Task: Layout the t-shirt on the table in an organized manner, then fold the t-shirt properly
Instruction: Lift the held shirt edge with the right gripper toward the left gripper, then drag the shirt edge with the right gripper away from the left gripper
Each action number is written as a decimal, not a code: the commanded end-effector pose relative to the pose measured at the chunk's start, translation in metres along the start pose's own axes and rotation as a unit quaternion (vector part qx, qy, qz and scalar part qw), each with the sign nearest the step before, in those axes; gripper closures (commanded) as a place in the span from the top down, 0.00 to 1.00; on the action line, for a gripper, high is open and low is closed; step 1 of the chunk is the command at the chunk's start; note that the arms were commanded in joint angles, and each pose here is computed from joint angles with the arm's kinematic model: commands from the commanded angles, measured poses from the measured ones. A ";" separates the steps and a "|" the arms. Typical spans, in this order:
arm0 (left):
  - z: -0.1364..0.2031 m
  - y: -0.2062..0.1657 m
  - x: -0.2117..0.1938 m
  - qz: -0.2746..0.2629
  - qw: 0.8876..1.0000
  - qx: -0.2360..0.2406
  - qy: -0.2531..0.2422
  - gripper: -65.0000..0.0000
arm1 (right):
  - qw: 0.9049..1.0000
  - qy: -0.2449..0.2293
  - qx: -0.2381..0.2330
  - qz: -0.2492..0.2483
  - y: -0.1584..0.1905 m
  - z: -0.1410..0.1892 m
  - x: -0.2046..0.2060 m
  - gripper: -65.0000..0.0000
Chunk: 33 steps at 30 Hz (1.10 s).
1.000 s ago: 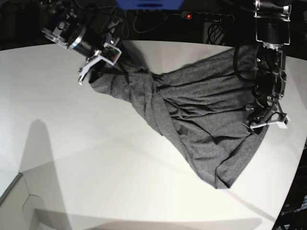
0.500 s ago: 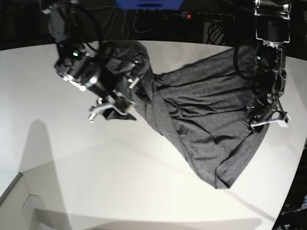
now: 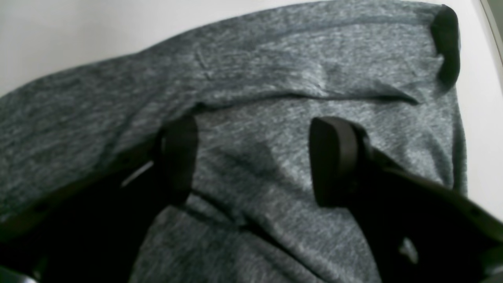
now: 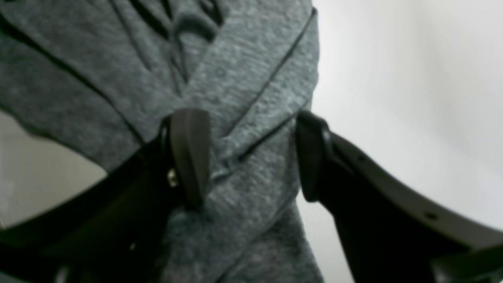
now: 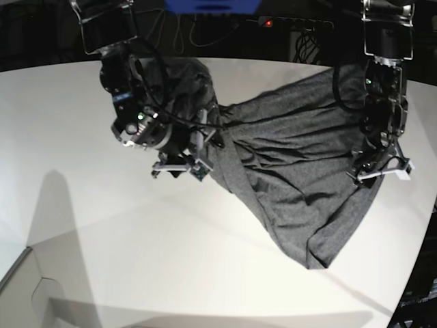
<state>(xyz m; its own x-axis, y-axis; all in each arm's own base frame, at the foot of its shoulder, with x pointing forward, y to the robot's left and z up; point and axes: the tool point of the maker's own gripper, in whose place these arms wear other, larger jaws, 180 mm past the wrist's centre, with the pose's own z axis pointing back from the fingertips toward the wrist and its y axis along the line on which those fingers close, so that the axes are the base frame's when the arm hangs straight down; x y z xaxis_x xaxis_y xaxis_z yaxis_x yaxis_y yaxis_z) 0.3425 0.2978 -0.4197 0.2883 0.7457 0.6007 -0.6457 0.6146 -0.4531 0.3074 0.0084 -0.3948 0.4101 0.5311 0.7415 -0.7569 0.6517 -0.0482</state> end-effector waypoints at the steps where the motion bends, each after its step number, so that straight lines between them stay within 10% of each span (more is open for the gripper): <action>1: 0.000 0.006 -0.004 0.006 1.000 0.012 0.015 0.67 | 1.000 -0.027 -0.004 0.001 -0.005 0.002 0.017 0.54; 6: 0.000 0.006 -0.004 0.006 1.000 0.011 0.015 0.67 | 0.999 -0.028 -0.019 -0.015 -0.015 0.006 0.013 0.46; 12: 0.000 0.007 -0.005 0.005 1.000 0.013 0.016 0.67 | 0.999 -0.028 -0.022 -0.016 -0.018 0.007 0.012 0.00; 19: 0.002 0.016 -0.009 0.003 1.000 0.021 0.019 0.67 | 0.999 -0.032 0.004 0.013 -0.009 0.010 0.016 0.00; 33: 0.009 0.041 -0.025 -0.006 0.999 0.042 0.032 0.67 | 0.980 -0.132 -0.146 0.020 -0.121 0.076 0.093 0.00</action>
<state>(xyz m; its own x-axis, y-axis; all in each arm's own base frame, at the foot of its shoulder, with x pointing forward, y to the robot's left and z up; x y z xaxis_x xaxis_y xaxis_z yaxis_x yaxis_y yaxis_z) 0.3214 0.3052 -0.4281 0.2923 0.7195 0.6299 -0.6495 0.6328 -0.4215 0.3917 -0.0637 -0.2876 0.2592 0.4438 0.8578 -0.5841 0.7794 -0.2267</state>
